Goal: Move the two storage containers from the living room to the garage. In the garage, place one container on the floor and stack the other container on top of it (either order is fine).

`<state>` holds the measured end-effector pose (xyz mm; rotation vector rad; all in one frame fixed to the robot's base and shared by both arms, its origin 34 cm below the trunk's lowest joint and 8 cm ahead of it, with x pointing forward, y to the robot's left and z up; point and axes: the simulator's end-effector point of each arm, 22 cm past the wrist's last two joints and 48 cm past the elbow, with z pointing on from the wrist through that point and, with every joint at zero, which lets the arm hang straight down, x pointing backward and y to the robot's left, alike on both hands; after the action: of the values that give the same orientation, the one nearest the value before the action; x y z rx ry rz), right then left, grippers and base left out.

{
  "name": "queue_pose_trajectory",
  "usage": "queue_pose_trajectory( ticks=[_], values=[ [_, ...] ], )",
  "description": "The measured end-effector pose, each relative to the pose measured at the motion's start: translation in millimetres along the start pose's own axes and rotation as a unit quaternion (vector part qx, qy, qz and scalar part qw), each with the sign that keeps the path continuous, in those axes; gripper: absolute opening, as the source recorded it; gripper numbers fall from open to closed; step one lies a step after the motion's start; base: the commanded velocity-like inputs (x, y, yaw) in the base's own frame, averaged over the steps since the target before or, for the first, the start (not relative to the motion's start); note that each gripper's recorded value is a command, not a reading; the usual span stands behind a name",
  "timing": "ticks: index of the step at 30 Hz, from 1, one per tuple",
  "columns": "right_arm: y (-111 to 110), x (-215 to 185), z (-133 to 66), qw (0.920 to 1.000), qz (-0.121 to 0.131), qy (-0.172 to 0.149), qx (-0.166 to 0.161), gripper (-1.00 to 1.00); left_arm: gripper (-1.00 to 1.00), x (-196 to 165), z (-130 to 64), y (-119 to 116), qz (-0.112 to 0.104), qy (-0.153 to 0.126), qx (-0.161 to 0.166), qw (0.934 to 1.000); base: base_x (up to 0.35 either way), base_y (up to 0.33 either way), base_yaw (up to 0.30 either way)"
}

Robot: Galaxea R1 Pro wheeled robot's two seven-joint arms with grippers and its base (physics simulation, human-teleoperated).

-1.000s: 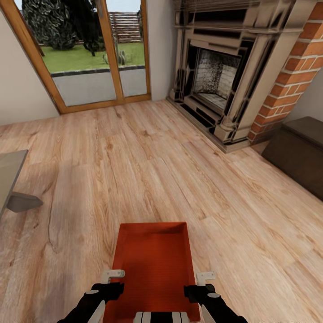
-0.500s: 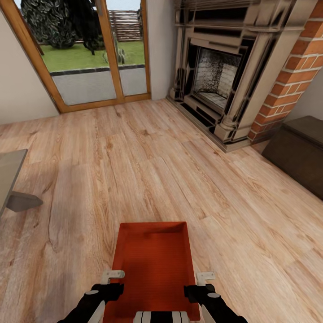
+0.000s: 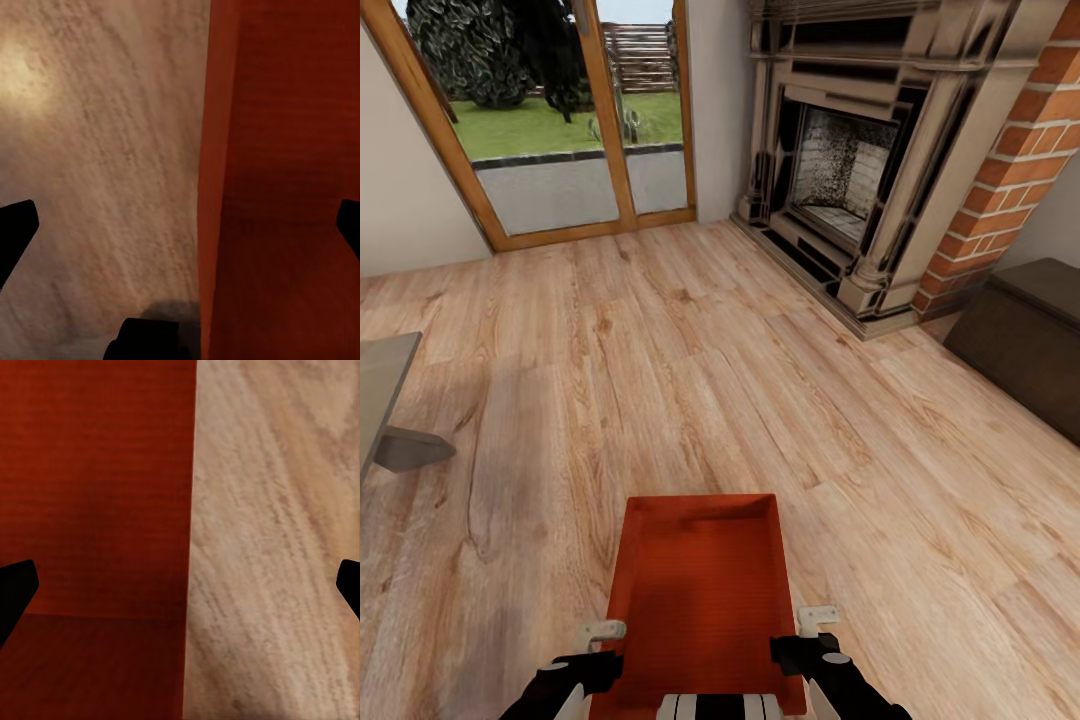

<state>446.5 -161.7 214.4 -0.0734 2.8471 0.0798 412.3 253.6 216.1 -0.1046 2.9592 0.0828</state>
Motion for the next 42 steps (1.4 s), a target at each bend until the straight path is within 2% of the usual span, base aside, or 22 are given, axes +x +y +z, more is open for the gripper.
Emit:
queue_pose_trajectory(
  ticks=[31, 32, 38, 42],
  values=[
    [0, 0, 0.0, 1.0, 0.0, 0.0, 0.0, 1.0, 1.0, 0, -0.1, -2, -0.001, -0.001, 0.002, 1.0, 0.0, 0.0, 0.0],
    [0, 0, 0.0, 1.0, 0.0, 0.0, 0.0, -1.0, 1.0, 0, -0.1, -3, -0.001, -0.001, 0.002, 1.0, 0.0, 0.0, 0.0],
    [-1, 0, 0.0, 1.0, -0.003, 0.0, 0.001, -1.0, 1.0, 0, -0.3, -5, -0.001, -0.001, 0.004, 1.0, 0.0, 0.0, 0.0],
    [0, 0, 0.0, 1.0, -0.002, 0.0, 0.001, -1.0, 1.0, 1, -1.1, -17, -0.003, 0.0, 0.012, 0.9999, 0.0, 0.0, 0.0]
  ],
)
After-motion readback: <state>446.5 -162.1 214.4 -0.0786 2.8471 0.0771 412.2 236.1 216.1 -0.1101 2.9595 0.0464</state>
